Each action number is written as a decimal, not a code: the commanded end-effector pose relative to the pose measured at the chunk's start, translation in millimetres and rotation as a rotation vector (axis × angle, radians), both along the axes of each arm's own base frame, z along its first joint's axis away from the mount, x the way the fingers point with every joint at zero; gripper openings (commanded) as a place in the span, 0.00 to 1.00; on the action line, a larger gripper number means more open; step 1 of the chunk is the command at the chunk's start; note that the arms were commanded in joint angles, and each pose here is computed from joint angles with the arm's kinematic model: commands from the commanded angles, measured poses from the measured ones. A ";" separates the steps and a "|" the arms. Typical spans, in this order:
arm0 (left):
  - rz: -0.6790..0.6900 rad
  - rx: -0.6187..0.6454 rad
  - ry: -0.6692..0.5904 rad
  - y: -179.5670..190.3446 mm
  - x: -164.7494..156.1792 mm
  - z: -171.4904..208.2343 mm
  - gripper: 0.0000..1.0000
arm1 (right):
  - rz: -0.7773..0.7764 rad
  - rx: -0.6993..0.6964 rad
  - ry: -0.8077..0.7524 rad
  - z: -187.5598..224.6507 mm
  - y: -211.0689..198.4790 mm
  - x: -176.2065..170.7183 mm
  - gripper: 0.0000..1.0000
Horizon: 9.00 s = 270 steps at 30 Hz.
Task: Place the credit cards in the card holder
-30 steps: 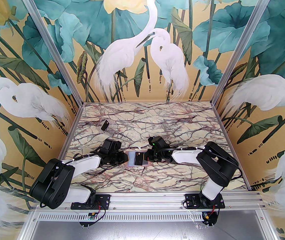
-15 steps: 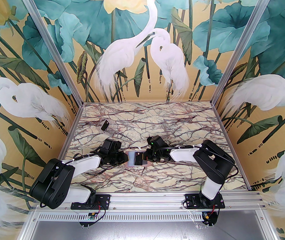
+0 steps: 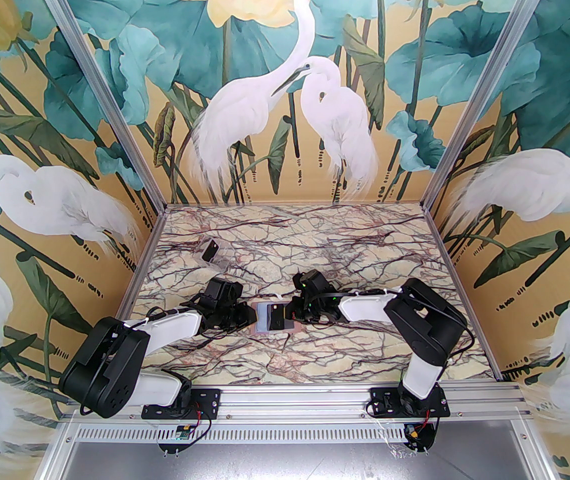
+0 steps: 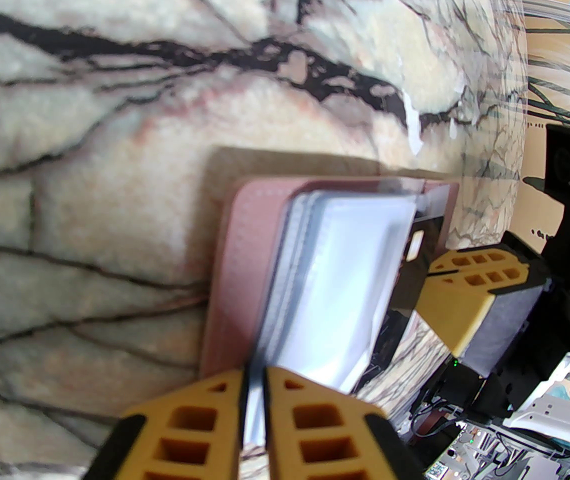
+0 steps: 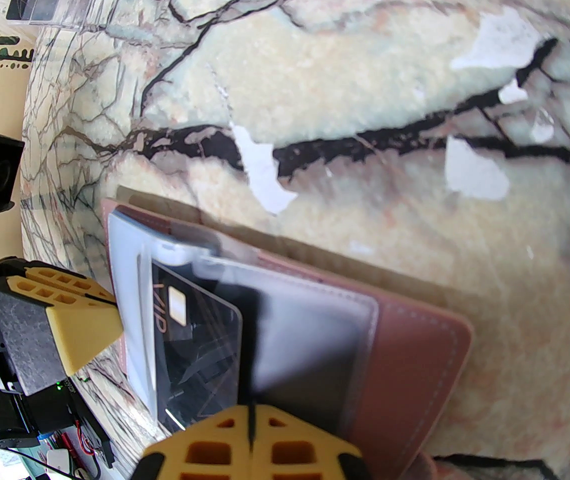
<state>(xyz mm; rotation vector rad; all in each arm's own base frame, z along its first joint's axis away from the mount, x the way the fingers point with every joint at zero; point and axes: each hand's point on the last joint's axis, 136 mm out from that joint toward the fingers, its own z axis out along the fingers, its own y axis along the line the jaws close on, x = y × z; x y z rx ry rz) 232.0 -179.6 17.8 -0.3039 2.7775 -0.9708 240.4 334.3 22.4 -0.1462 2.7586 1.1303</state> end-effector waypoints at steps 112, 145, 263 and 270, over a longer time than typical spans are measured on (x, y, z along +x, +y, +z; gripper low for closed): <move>0.009 0.055 0.047 8.4 -11.7 -15.8 0.24 | 0.121 0.002 -0.023 2.8 33.4 -13.0 0.02; 0.023 -0.010 -0.099 5.1 -2.3 32.6 0.32 | 0.100 -0.016 -0.020 -4.0 27.8 -13.2 0.00; 0.000 0.112 -0.215 4.0 6.6 72.1 0.38 | -0.045 0.139 -0.290 69.5 -15.4 7.1 0.28; 0.095 0.180 -0.265 43.7 6.8 95.1 0.45 | 0.039 0.131 -0.276 74.2 15.9 7.1 0.29</move>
